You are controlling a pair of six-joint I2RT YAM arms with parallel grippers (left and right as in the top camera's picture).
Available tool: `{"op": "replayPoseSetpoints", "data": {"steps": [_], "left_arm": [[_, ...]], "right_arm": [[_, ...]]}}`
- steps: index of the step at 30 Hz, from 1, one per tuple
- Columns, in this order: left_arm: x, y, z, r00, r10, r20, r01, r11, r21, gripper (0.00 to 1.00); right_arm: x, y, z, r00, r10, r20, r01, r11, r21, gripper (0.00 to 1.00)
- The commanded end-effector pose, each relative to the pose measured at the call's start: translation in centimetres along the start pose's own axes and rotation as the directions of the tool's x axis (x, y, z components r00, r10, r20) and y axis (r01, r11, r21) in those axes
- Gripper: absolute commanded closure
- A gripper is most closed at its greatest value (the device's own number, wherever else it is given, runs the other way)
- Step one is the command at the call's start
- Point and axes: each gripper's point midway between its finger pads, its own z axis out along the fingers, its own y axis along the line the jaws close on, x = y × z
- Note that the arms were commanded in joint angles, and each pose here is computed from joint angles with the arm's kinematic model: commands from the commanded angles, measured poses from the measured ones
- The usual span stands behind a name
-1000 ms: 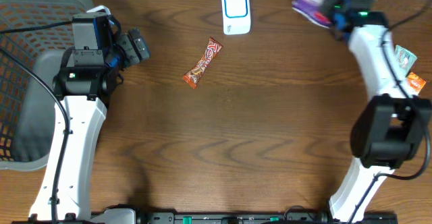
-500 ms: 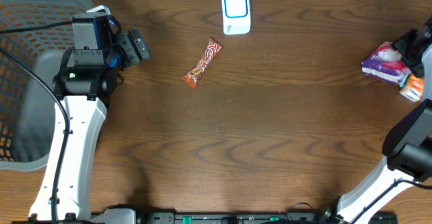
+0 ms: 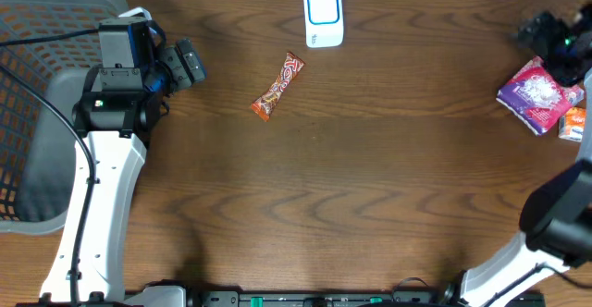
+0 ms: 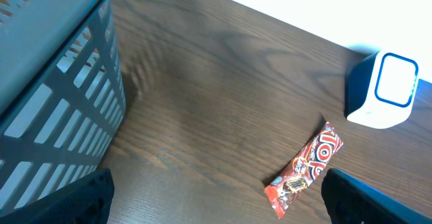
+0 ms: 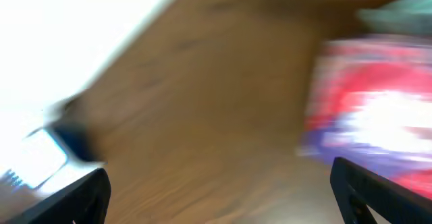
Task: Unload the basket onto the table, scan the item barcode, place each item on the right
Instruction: 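Carry the bag to the right edge and release it, then reach the right gripper to the orange-red wrapper and grasp it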
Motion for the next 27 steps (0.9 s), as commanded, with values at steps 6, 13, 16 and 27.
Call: {"op": "replayPoseSetpoints", "data": {"steps": [6,13,16,27], "left_arm": [[-0.4,0.0,-0.1,1.0,-0.002,0.009,0.002,1.0,-0.002,0.02],[-0.4,0.0,-0.1,1.0,-0.002,0.009,0.002,1.0,-0.002,0.02],[-0.4,0.0,-0.1,1.0,-0.002,0.009,0.002,1.0,-0.002,0.02],[-0.4,0.0,-0.1,1.0,-0.002,0.009,0.002,1.0,-0.002,0.02]], "right_arm": [[8.5,13.9,1.9,0.951,-0.256,-0.173,0.187,0.923,-0.337,0.01],[18.6,22.4,8.0,0.893,-0.349,-0.284,0.225,0.893,-0.389,0.03],[23.2,24.5,11.7,0.894,-0.322,-0.311,0.217,0.919,-0.328,0.12],[34.2,27.5,17.0,0.902,-0.182,-0.392,0.108,0.973,-0.204,0.32]]}}
